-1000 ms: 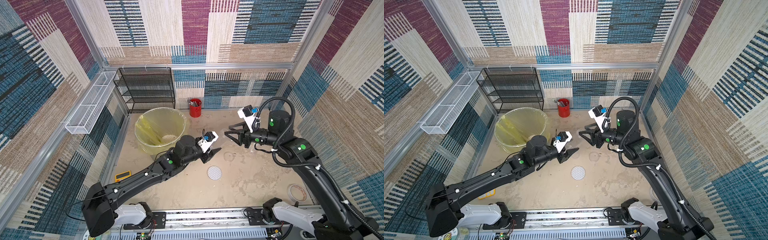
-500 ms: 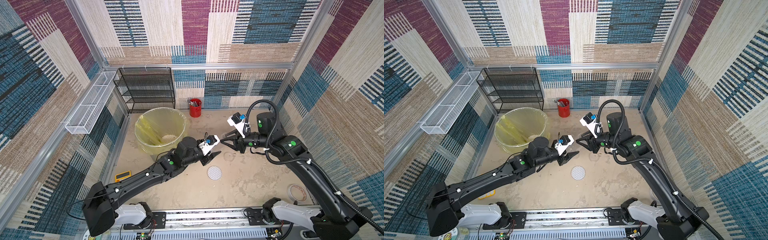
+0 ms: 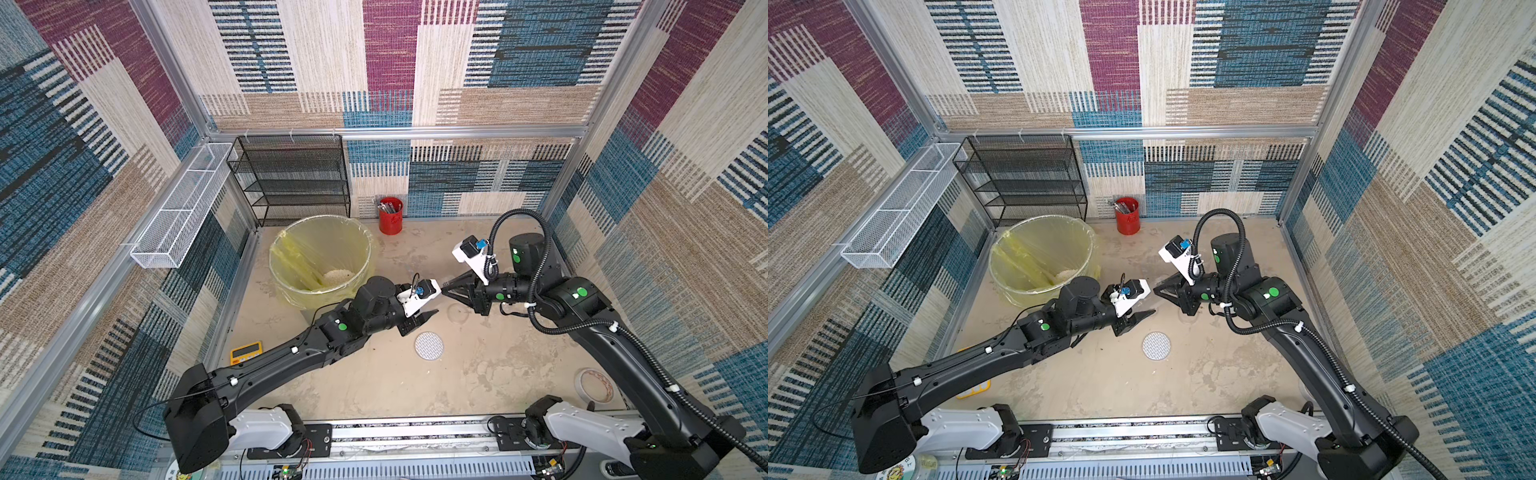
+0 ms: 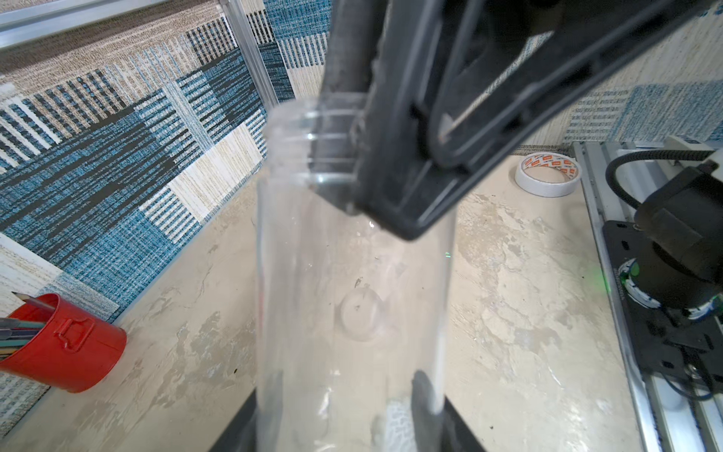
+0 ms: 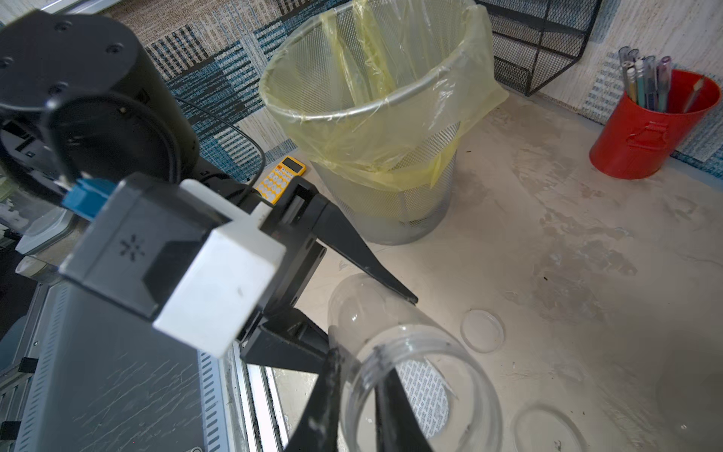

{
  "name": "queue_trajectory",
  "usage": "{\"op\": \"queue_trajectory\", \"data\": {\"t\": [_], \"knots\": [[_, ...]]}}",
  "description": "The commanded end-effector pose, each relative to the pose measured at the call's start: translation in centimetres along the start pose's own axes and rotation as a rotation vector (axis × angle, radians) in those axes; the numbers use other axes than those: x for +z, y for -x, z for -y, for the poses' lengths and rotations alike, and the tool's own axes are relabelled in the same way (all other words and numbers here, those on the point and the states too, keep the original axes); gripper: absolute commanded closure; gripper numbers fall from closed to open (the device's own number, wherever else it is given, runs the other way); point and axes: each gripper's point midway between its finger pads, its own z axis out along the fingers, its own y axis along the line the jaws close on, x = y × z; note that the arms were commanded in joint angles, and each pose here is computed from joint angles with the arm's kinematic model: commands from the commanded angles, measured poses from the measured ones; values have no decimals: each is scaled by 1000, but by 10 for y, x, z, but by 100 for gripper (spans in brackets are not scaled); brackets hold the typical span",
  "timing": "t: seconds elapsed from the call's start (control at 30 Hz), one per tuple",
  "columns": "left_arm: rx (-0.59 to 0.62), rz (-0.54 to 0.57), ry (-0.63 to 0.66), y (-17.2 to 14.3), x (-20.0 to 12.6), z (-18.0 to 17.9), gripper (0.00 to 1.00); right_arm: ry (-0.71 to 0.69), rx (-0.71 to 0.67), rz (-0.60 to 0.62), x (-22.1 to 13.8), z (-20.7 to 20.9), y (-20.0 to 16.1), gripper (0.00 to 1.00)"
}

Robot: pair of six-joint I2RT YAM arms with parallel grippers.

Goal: Empty moldy rice from jars
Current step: Place the jar at the center of the board.

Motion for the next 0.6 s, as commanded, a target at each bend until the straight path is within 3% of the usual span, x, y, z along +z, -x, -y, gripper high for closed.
{"op": "queue_trajectory", "data": {"t": [0.0, 0.1, 0.3, 0.47, 0.5, 0.57], "knots": [[-18, 97, 53, 25, -2, -13, 100, 85, -26, 19, -1, -16, 1, 100], [-18, 103, 58, 29, -3, -14, 95, 75, -28, 26, 0, -15, 1, 100], [-24, 139, 56, 42, -10, -15, 65, 46, -36, 64, -3, -13, -2, 100], [-34, 134, 39, 46, -8, -14, 57, -11, -42, 66, -5, -4, 1, 100], [-36, 134, 31, 46, -7, -13, 52, -14, -54, 74, -7, -5, 4, 100], [-47, 140, 22, 48, -6, -12, 32, -38, -70, 100, -9, -3, 10, 100]]}}
